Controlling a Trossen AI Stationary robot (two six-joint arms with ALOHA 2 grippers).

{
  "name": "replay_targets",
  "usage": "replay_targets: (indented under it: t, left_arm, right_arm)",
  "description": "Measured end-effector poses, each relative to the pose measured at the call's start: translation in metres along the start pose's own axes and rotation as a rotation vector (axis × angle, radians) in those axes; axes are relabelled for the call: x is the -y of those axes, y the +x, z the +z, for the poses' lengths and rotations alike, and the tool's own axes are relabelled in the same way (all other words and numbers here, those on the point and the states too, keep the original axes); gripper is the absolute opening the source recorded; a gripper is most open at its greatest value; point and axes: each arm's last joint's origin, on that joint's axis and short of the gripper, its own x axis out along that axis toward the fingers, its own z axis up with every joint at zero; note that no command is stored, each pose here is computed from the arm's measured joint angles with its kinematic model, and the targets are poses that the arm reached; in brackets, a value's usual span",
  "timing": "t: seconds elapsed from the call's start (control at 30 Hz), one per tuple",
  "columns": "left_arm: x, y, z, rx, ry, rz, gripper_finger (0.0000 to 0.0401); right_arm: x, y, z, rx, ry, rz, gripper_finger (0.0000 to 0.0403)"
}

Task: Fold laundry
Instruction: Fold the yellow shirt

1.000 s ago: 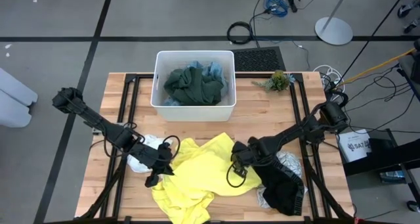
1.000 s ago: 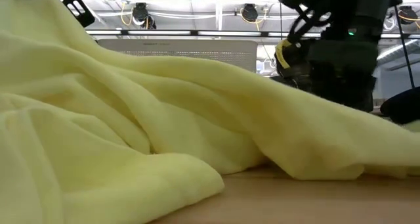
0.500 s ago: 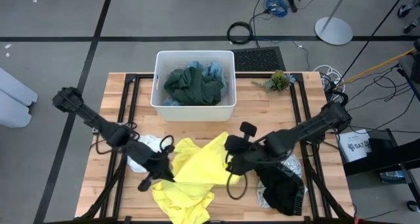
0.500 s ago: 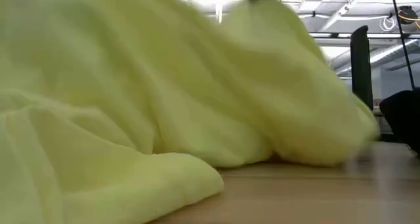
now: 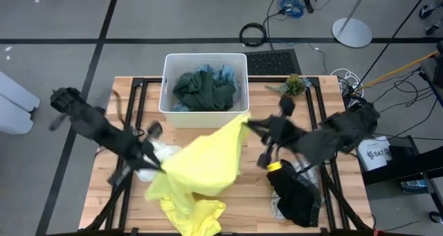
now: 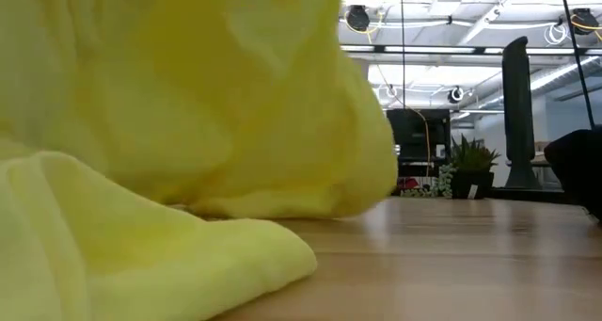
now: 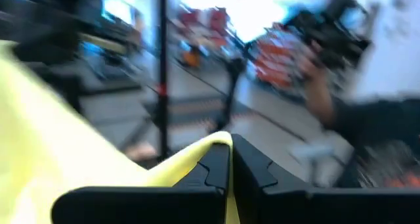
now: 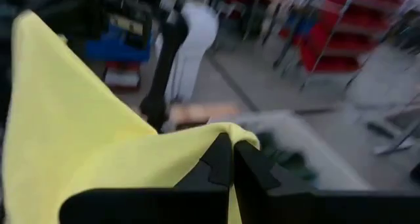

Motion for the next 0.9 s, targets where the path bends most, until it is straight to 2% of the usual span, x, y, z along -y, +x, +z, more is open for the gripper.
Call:
replay_targets:
  t: [0.13, 0.2, 0.33, 0.43, 0.57, 0.73, 0.9]
  left_arm:
    - [-0.006, -0.023, 0.033, 0.131, -0.021, 0.205, 0.0013]
    - [-0.007, -0.035, 0.047, 0.184, -0.028, 0.248, 0.0013]
    - [-0.007, -0.055, 0.076, 0.329, -0.001, 0.245, 0.0013]
    - [-0.005, -0.071, 0.100, 0.483, 0.014, 0.191, 0.0013]
    - [-0.004, -0.090, 0.124, 0.626, 0.000, 0.151, 0.0013]
    - [-0.004, -0.109, 0.138, 0.642, -0.008, 0.146, 0.0013]
    - [-0.004, -0.112, 0.130, 0.477, -0.076, 0.109, 0.0013]
  right_arm:
    - [0.014, -0.011, 0.024, 0.114, 0.008, -0.069, 0.0000]
    - [0.020, -0.014, 0.036, 0.181, 0.025, -0.091, 0.0000]
    - [0.029, -0.023, 0.059, 0.331, 0.069, -0.117, 0.0000]
    - [0.037, -0.031, 0.077, 0.461, 0.097, -0.146, 0.0000]
    - [0.045, -0.041, 0.090, 0.632, 0.102, -0.116, 0.0000]
    - [0.047, -0.041, 0.091, 0.625, 0.065, -0.144, 0.0000]
    - [0.036, -0.033, 0.077, 0.487, -0.022, -0.111, 0.0000]
